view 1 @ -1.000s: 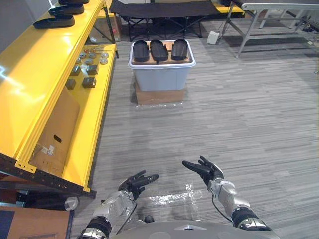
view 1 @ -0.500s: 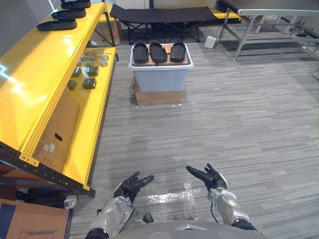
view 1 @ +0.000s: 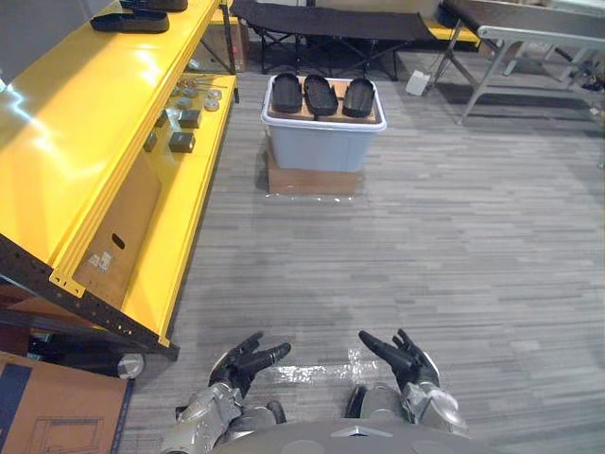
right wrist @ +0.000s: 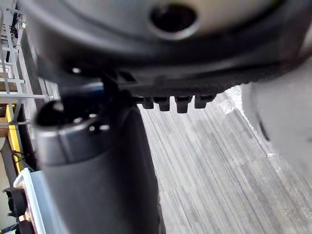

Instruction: Walk over and take three plastic housings, then place them on the shelf

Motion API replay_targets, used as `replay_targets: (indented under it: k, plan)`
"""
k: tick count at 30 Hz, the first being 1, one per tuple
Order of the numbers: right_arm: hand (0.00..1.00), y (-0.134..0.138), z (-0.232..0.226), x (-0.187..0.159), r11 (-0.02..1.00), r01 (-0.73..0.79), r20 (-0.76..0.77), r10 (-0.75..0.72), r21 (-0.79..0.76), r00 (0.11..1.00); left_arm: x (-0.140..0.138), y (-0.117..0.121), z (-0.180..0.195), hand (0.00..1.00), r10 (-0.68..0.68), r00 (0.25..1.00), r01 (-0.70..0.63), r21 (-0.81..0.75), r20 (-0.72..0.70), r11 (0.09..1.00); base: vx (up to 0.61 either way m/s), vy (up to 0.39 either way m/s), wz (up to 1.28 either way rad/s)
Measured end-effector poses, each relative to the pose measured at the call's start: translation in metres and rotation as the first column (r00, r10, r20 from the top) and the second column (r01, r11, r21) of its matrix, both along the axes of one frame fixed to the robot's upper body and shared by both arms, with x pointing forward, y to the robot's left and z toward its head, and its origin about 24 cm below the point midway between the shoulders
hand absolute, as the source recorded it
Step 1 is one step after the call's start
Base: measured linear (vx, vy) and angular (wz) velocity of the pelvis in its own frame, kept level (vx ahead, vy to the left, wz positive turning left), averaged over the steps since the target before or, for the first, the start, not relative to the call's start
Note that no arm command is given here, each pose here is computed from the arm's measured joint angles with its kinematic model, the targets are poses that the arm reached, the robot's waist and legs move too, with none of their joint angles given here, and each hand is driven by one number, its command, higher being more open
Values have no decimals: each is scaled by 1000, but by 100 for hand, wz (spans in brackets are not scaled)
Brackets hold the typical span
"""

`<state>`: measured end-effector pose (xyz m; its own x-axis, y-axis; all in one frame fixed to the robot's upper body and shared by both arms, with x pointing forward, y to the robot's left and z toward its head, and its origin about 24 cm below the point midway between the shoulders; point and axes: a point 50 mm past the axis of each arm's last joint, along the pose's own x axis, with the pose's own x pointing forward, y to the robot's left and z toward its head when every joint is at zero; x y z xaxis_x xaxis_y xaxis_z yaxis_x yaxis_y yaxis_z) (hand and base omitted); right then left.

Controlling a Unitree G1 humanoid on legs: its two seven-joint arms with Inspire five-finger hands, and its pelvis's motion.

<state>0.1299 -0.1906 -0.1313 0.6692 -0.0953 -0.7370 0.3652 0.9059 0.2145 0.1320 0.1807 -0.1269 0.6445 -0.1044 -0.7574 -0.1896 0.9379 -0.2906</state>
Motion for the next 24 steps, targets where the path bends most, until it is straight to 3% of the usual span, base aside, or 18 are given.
replay_targets:
  k: [7,9,15,18,24]
  plan:
    - [100,2,-2,-8,999,-24,8,24,27,1000,-1,4,-1,100,28,999,-28,-2,-21,1000,311,-214,1]
    - [100,-4,-2,-9,999,-36,1,36,7,999,-10,1,-4,100,57,997,-58,-19,-47,998,418,-338,-15]
    - [100,-26,3,3,987,-124,-7,124,-98,992,-1,-9,-1,100,181,983,-180,-114,2,977,368,-249,-33]
    - [100,-29,12,23,984,-132,50,138,-120,989,3,-12,4,100,212,976,-203,-144,50,969,378,-60,-46]
    - [100,-26,8,22,977,-172,22,176,-123,984,8,-14,7,100,218,971,-200,-165,100,966,395,139,-29]
